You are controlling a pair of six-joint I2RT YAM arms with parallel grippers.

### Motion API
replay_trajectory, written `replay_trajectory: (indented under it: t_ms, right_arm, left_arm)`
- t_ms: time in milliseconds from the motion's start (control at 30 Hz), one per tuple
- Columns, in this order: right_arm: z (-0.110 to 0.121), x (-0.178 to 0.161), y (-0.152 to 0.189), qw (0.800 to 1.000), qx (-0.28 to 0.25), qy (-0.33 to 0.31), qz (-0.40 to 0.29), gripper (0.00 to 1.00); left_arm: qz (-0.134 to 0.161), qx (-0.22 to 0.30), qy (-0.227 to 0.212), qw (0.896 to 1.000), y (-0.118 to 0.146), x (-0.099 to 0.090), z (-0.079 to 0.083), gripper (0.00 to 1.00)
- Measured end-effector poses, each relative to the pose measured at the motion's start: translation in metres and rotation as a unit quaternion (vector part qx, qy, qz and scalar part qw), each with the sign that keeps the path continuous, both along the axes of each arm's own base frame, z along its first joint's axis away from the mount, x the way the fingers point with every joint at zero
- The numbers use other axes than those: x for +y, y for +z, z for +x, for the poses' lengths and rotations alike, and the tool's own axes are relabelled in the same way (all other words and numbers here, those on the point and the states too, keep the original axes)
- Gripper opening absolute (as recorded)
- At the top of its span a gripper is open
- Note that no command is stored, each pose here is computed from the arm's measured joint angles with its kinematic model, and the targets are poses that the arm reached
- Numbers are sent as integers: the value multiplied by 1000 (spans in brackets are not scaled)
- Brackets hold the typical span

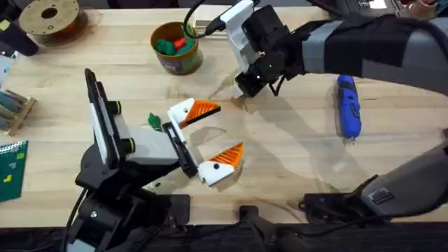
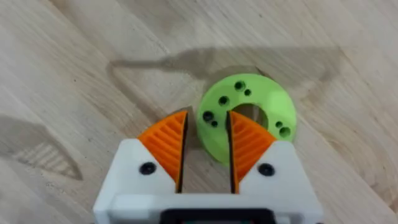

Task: Pick up the gripper from the table and insert it into the empty holder that is missing its gripper. Then pick up a screw, insert it into the mounting hole, and use the screwdriver to tighten it. Finally, clean up the table by picking up the vegetable and placing it into the bucket.

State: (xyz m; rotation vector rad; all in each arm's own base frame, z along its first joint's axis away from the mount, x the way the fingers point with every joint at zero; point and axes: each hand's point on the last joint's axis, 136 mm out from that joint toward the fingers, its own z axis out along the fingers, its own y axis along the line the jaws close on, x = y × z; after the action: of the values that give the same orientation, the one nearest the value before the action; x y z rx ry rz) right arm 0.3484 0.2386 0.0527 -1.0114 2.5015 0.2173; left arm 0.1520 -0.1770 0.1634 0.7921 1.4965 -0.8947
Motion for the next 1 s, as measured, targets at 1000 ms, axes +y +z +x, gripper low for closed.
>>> replay_trajectory:
  t_ms: [1000]
  right_arm:
    - [-7, 11, 8, 1000, 0, 15, -13, 448]
  left_arm:
    - [0, 0, 0, 1000, 0, 0, 0, 987]
